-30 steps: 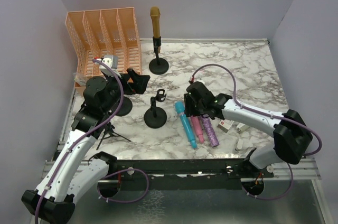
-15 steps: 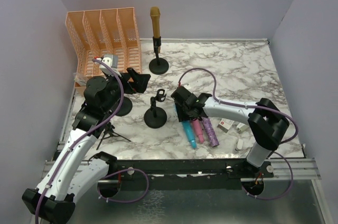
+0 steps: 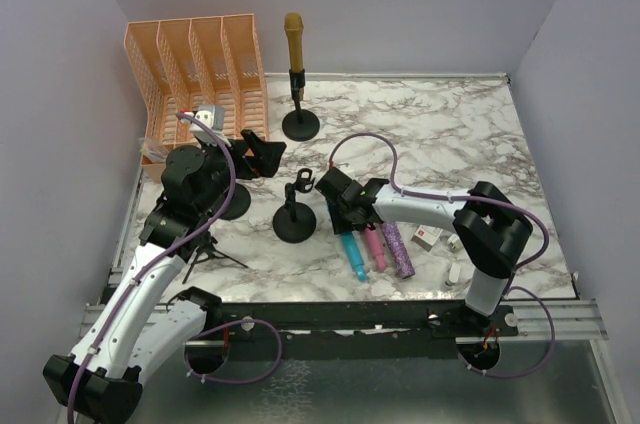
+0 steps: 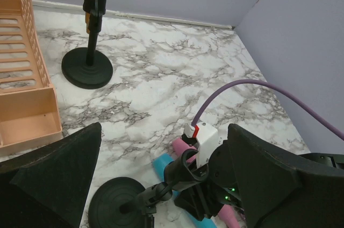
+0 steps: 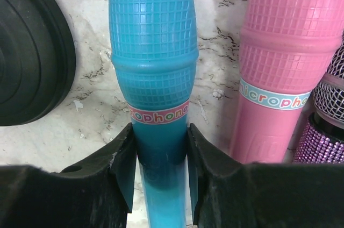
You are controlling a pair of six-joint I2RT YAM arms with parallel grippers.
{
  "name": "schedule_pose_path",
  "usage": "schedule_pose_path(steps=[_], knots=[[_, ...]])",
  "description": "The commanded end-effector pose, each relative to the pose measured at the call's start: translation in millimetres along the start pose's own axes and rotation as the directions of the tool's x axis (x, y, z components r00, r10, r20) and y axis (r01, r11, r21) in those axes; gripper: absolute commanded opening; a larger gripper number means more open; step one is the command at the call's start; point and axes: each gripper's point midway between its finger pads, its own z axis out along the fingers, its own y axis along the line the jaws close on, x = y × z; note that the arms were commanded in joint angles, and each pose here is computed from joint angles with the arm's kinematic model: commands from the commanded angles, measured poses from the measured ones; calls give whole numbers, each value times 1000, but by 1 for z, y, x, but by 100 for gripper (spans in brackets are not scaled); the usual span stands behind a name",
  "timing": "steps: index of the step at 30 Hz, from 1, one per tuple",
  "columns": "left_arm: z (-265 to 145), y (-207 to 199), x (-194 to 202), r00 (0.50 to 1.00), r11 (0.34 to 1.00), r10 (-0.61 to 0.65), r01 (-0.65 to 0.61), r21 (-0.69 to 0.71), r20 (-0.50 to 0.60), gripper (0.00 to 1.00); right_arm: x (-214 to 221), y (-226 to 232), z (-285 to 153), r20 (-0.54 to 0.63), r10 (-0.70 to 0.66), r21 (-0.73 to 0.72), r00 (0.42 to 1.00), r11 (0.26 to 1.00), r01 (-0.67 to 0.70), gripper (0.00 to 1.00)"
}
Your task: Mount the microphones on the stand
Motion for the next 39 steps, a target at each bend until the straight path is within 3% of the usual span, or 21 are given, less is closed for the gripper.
schedule_pose_path(steps=[1,6,10,15,19,22,27,35,37,39], knots=[[0,-6,1,1000,999,-15,15,30,-6,99,0,-3,6,4,11,46,1000,999,-11,18],[-4,-21,-9,1000,996,-17,17,84,-4,99,-32,-1,-29,171,78,-22,982,997,-75,13],[-3,-36,-13,1000,988,-19,23,150,-24,99,-71,-7,-80,361,179,-94,915,983,-156,13],[1,-59,-9,996,963,-33,54,264,-86,99,-110,-31,-144,561,318,-163,764,948,-275,14],[1,-92,-4,992,917,-28,73,392,-120,99,-138,-29,-200,644,450,-343,619,893,-292,14],[1,-117,10,988,878,-8,80,471,-153,99,-153,-25,-242,664,536,-482,522,840,-250,14],[-6,-155,37,971,777,21,133,615,-237,98,-166,-14,-299,660,620,-635,424,762,-125,14],[-10,-174,53,963,712,15,179,679,-269,94,-164,5,-339,622,674,-747,398,664,44,16],[-10,-179,56,962,701,29,174,691,-272,87,-163,8,-341,613,683,-761,398,646,63,17],[-6,-182,55,962,700,36,170,694,-272,73,-162,11,-343,605,689,-771,399,633,76,17]])
